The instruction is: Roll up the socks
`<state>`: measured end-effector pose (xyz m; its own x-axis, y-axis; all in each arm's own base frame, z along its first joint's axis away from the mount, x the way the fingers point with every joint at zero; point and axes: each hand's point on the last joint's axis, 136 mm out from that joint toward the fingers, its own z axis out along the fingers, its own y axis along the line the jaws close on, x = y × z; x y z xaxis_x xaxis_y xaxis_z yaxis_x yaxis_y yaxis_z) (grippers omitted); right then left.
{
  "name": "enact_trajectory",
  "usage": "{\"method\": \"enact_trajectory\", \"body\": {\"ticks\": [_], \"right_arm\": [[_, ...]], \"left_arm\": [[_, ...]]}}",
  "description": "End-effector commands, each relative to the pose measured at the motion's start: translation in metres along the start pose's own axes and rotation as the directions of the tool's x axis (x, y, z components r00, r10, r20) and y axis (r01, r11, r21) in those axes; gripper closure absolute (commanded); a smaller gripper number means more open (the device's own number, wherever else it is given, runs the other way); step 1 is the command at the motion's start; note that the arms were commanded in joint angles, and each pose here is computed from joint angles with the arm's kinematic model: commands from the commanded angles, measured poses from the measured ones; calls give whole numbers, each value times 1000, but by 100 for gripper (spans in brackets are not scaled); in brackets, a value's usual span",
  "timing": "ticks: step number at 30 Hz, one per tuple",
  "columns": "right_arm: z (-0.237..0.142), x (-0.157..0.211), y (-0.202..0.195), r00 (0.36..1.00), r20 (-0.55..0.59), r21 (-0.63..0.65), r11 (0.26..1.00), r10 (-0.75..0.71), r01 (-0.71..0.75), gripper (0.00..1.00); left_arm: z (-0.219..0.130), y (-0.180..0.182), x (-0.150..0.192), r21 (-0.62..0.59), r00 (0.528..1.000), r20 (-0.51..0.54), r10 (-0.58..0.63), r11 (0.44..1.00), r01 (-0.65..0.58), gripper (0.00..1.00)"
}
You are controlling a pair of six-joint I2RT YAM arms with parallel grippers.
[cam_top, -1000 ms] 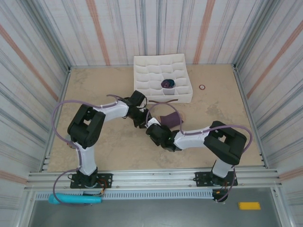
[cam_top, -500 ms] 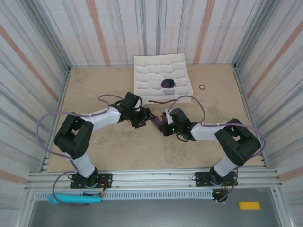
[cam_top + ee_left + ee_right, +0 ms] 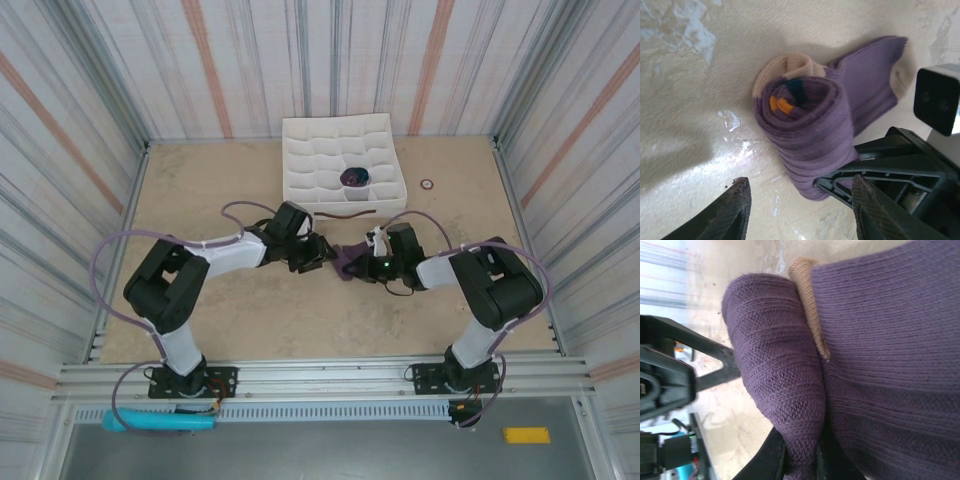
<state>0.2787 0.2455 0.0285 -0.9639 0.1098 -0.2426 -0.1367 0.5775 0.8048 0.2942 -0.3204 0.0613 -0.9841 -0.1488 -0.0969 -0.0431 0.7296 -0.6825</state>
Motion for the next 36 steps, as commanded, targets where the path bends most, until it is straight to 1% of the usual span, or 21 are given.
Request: {"method": "enact_trajectory", "body": {"ticks": [1,6,9,11,13,16,19,20,23,25,26,28,30,31,33,36], "right_arm": [[2,36,-36,962,-106,64,967,254,-248,100],[2,37,-50,930,-101,51,935,353,-350,100],[2,38,-55,915,-102,42,921,390,-388,100],[2,38,-57,909,-96,35,914,406,-404,100],[1,37,-58,905,-91,37,909,416,-414,100],[-1,36,-56,902,-88,29,906,423,-422,100],[-3,35,-56,900,-86,28,904,428,-427,100],[-4,34,-55,900,-85,28,904,427,-427,98],[-6,32,-52,910,-79,37,914,407,-405,88],[-10,29,-50,925,-73,67,927,373,-368,80],[-12,28,-49,933,-72,84,934,353,-347,75],[-18,22,-40,954,-66,114,952,292,-283,63],[-25,16,-30,972,-59,141,966,226,-216,55],[-28,13,-24,981,-57,163,971,185,-174,52],[-34,8,-13,994,-57,219,973,92,-77,48],[-41,5,5,994,-66,330,938,-91,108,44]], "left_arm": [[9,-7,-5,-11,999,15,35,999,-35,45],[22,-7,-4,-34,999,7,35,999,-34,45],[29,-7,-6,-37,1000,2,29,999,-29,45],[32,-3,-6,-62,1000,-5,17,998,-18,46],[35,-1,-7,-73,1000,-8,7,997,-8,49],[38,8,-6,-126,1000,-21,-19,992,17,51],[41,17,-5,-174,998,-41,-43,984,35,58],[42,19,-4,-186,998,-47,-49,982,40,61],[42,25,-2,-221,996,-58,-65,974,51,80],[39,29,-3,-241,995,-59,-77,969,61,87],[37,30,-3,-244,995,-60,-78,968,61,88],[33,33,-3,-252,995,-60,-82,966,64,93],[29,32,-4,-248,995,-58,-82,966,66,98],[27,32,-4,-248,995,-59,-83,967,66,100],[22,31,-4,-252,994,-62,-87,965,68,100],[15,29,-1,-260,994,-69,-90,963,70,100]]}}
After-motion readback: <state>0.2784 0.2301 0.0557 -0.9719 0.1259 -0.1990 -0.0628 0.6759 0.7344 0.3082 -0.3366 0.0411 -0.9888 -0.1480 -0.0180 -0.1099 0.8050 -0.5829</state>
